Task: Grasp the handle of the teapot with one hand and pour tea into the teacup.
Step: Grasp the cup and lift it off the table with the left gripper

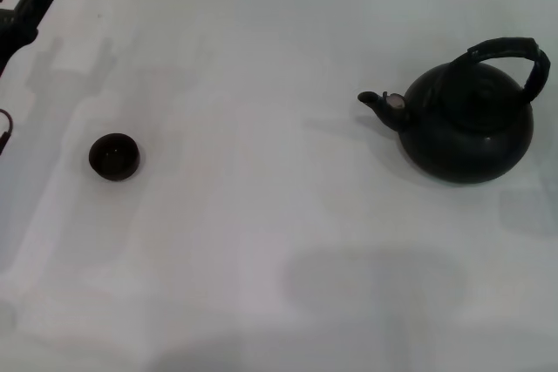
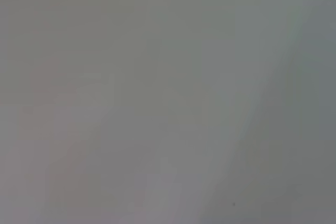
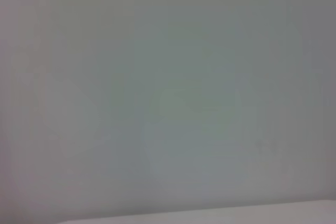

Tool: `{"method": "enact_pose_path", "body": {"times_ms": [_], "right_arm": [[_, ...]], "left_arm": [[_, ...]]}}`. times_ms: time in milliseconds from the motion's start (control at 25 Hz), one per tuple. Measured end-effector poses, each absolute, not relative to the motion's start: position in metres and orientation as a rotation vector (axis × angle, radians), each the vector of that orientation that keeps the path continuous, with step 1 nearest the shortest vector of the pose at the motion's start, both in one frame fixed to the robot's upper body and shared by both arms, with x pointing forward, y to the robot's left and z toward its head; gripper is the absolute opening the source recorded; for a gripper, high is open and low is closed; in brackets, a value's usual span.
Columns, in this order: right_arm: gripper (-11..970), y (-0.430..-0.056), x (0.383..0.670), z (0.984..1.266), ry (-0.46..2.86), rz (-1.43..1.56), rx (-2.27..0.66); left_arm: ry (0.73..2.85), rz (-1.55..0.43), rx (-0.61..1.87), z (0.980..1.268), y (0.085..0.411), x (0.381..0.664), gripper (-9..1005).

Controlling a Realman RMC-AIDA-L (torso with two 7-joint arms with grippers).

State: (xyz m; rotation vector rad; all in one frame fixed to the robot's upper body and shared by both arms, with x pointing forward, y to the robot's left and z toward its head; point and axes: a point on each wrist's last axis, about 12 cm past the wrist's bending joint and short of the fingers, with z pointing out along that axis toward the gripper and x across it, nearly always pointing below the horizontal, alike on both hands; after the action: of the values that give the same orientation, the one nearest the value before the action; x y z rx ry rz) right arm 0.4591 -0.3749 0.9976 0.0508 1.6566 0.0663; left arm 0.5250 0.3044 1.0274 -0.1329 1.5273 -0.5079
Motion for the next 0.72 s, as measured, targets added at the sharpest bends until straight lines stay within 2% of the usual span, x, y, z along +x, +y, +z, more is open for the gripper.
{"method": "enact_pose_path", "body": {"times_ms": [520,720], "right_arm": [[876,-0.3760,0.4599,0.9984,1.651,0.065,0.066],[876,-0.3761,0.4593,0.9976,1.656,0.065,0.068]], "left_arm": [[1.518,-0.511,-0.137,1.0283,0.3063,0.5235,832],[1.542,-0.604,-0.134,1.0317,0.3018,0.5308,832]]}}
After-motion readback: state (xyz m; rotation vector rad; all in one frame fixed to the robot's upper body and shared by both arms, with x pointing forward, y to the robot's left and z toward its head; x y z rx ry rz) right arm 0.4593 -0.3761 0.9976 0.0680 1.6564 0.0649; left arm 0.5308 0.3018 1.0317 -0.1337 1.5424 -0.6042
